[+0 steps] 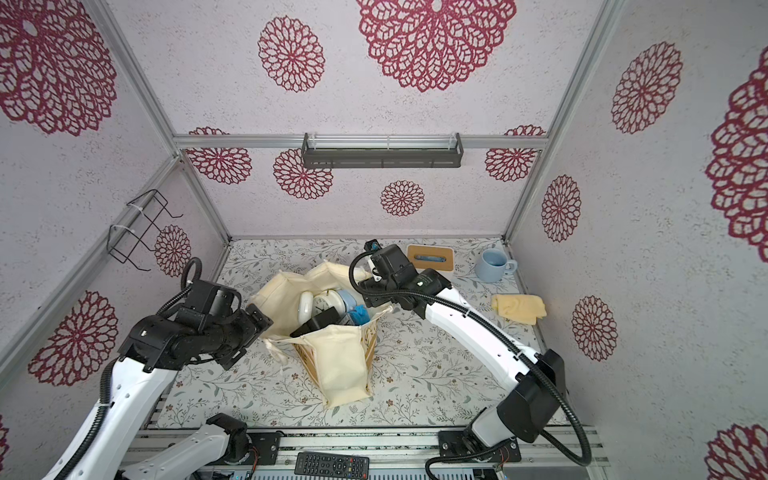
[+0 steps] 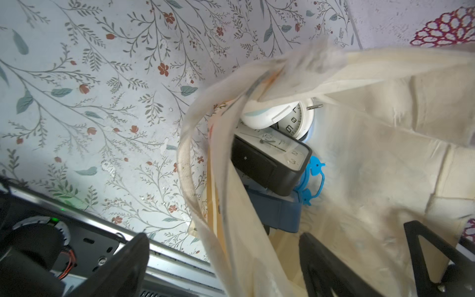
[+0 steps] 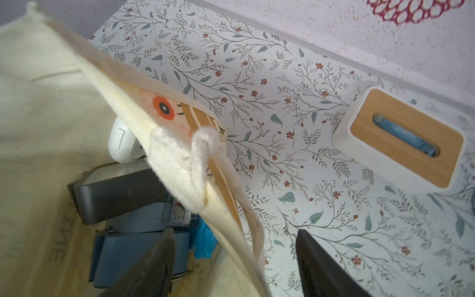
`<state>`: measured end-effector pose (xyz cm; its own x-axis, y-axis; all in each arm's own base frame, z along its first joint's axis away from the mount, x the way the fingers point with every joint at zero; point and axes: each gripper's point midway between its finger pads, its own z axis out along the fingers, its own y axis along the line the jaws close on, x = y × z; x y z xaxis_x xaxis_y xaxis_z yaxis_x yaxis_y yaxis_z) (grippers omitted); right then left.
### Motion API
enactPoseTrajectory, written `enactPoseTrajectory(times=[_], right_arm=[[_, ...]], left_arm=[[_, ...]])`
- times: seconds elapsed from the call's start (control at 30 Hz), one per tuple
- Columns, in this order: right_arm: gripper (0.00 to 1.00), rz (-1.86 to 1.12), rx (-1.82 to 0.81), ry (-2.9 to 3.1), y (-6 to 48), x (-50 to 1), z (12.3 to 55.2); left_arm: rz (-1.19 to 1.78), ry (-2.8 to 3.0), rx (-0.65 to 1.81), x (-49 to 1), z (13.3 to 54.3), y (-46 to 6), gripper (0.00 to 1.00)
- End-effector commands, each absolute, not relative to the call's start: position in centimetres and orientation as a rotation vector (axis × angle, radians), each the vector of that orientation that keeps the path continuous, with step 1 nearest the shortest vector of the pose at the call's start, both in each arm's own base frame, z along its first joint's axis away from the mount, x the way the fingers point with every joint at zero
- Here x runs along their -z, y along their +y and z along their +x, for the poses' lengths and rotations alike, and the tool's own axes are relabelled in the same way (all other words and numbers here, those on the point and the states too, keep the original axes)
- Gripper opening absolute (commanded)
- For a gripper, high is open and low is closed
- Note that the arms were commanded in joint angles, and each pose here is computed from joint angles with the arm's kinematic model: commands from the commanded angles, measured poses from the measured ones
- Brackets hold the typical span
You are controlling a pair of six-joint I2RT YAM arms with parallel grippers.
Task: Take the alarm clock out of the canvas bag
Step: Adjust the canvas bag at the center of the board.
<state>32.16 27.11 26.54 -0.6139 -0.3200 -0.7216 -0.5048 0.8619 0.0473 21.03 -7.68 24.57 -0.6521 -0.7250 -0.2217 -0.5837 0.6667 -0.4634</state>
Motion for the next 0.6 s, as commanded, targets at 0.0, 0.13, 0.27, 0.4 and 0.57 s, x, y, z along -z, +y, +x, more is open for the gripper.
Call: enactPoseTrajectory(times=[0.0,0.13,0.27,0.4,0.57], right_arm=[[0.49,-0.550,-0.286,2.247,26.6,-28.4,32.0],[0.19,-0.502,-0.310,2.234,26.9,-29.1,31.7],[0.06,-0.414,-0.363,2.187,26.7,-30.8,31.6],[0.00,-0.326,-0.393,2.135,26.1,-32.7,31.8],[0.00,-0.211,-0.419,2.099,24.9,-34.0,31.7]], left_arm=[[-0.999,2.383,0.634,-26.3,24.6,-9.4,0.77],[-0.967,2.387,0.654,-26.8,26.7,-10.4,0.48],[-0.905,2.373,0.630,-28.8,29.0,-10.7,0.22],[-0.815,2.374,0.571,-31.4,31.4,-10.3,0.01],[-0.657,2.335,0.443,-36.0,34.5,-9.2,0.00]])
